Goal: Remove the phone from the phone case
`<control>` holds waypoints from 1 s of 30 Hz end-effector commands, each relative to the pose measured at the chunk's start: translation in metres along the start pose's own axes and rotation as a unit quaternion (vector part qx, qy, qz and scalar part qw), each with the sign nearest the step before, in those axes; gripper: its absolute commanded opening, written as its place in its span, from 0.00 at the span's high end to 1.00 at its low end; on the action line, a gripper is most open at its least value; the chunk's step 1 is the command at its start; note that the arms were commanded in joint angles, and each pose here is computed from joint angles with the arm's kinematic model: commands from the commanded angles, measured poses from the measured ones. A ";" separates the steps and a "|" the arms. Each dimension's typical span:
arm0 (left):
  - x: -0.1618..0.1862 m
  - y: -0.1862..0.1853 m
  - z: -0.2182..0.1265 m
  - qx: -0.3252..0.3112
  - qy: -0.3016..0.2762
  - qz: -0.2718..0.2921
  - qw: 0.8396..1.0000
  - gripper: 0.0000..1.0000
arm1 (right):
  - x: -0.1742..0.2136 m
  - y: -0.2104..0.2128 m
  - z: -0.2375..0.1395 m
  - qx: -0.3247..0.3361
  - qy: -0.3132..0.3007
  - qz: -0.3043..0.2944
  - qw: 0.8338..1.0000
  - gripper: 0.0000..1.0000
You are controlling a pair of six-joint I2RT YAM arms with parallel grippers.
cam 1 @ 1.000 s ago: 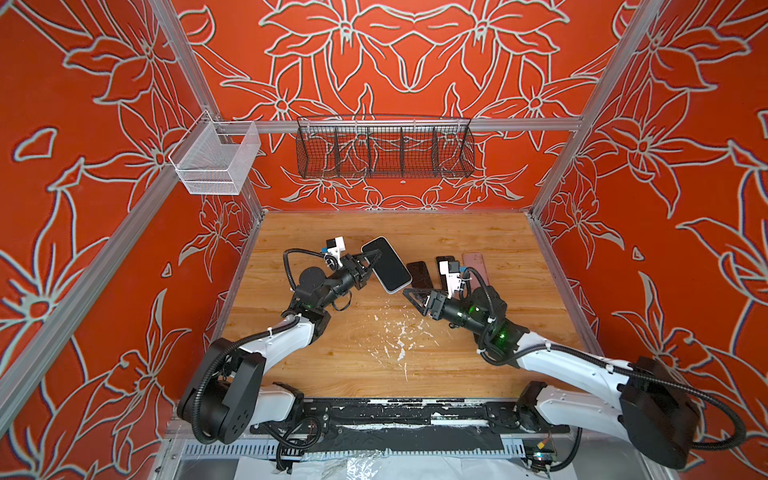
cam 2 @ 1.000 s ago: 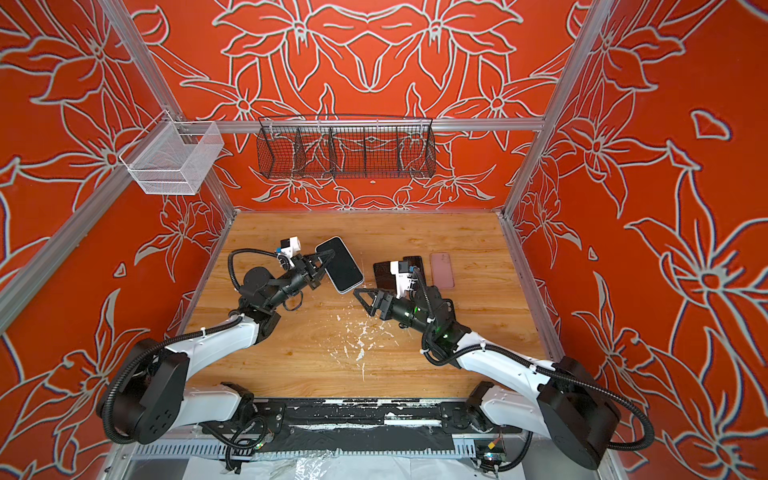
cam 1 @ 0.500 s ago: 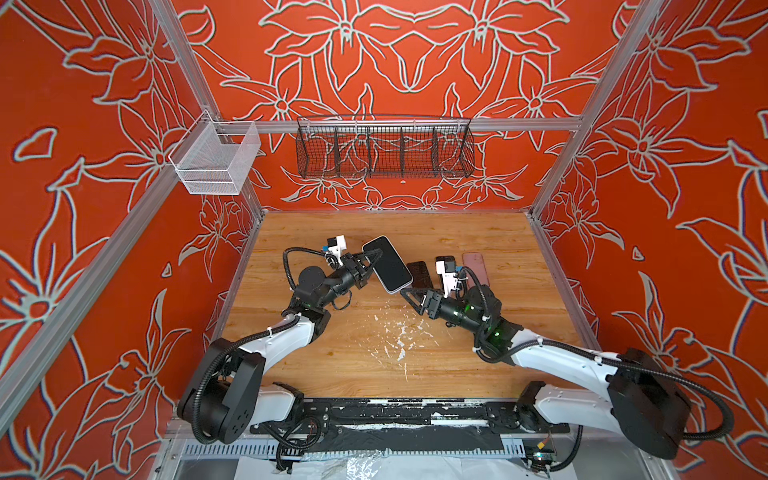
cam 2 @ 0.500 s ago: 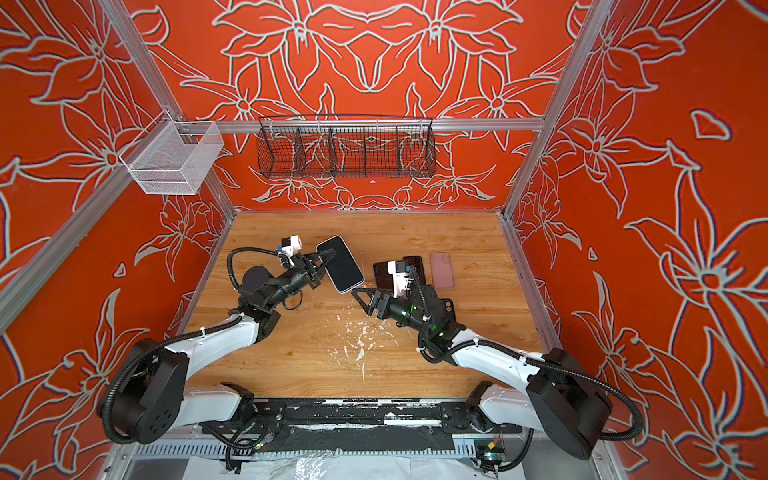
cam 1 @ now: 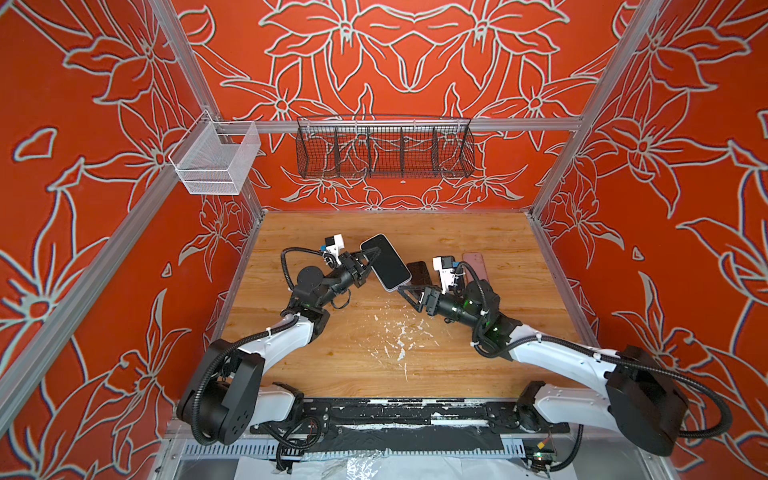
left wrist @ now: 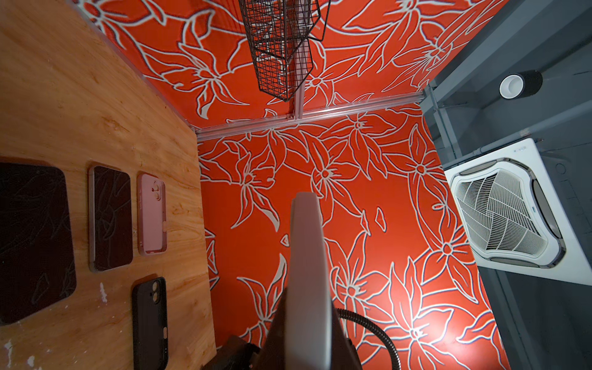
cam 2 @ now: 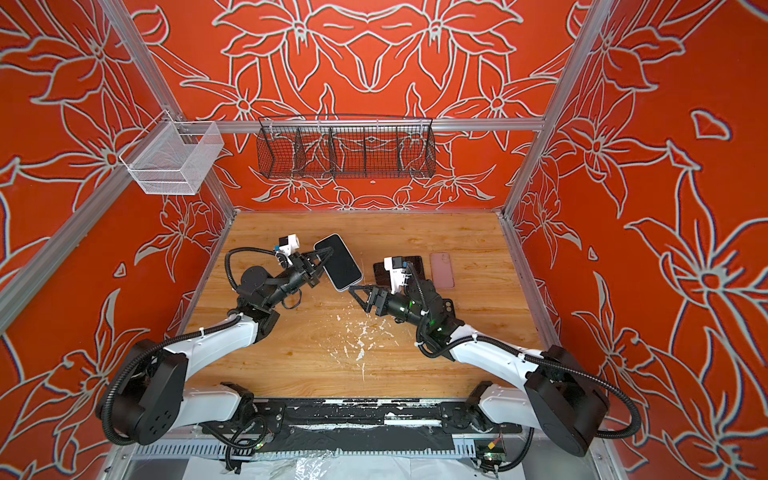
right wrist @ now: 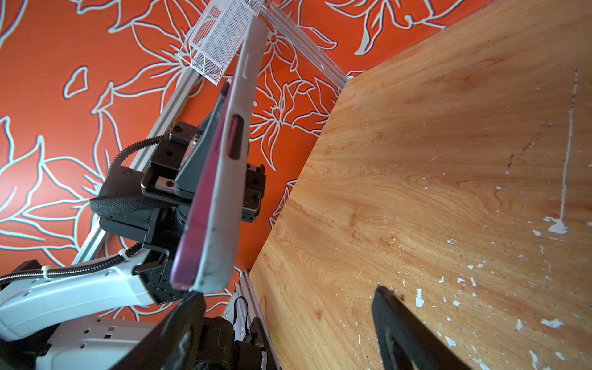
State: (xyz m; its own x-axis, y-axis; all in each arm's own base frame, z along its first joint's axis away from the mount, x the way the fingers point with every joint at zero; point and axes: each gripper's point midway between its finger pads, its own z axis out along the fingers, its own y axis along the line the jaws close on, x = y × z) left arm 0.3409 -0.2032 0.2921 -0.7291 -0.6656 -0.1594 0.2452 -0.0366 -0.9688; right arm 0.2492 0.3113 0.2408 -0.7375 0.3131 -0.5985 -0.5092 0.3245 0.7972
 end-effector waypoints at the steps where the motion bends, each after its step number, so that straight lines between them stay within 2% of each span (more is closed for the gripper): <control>1: 0.007 -0.042 0.003 0.061 0.020 0.031 0.997 1.00 | 0.000 0.031 0.004 -0.053 0.037 -0.027 0.998 0.16; 4: 0.006 -0.043 0.005 0.065 0.022 0.030 0.997 1.00 | 0.000 0.036 0.004 -0.064 0.039 -0.032 0.997 0.16; 30: 0.004 -0.051 0.013 0.086 0.030 0.015 0.996 1.00 | -0.009 0.013 0.002 -0.006 0.014 -0.030 0.999 0.16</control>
State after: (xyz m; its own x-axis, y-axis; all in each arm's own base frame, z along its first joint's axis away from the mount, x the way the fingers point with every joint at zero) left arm 0.3426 -0.2115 0.3061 -0.7560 -0.6364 -0.1533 0.2633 -0.0811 -0.9613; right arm 0.2434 0.3184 0.2435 -0.7474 0.2352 -0.6214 -0.5417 0.3257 0.7749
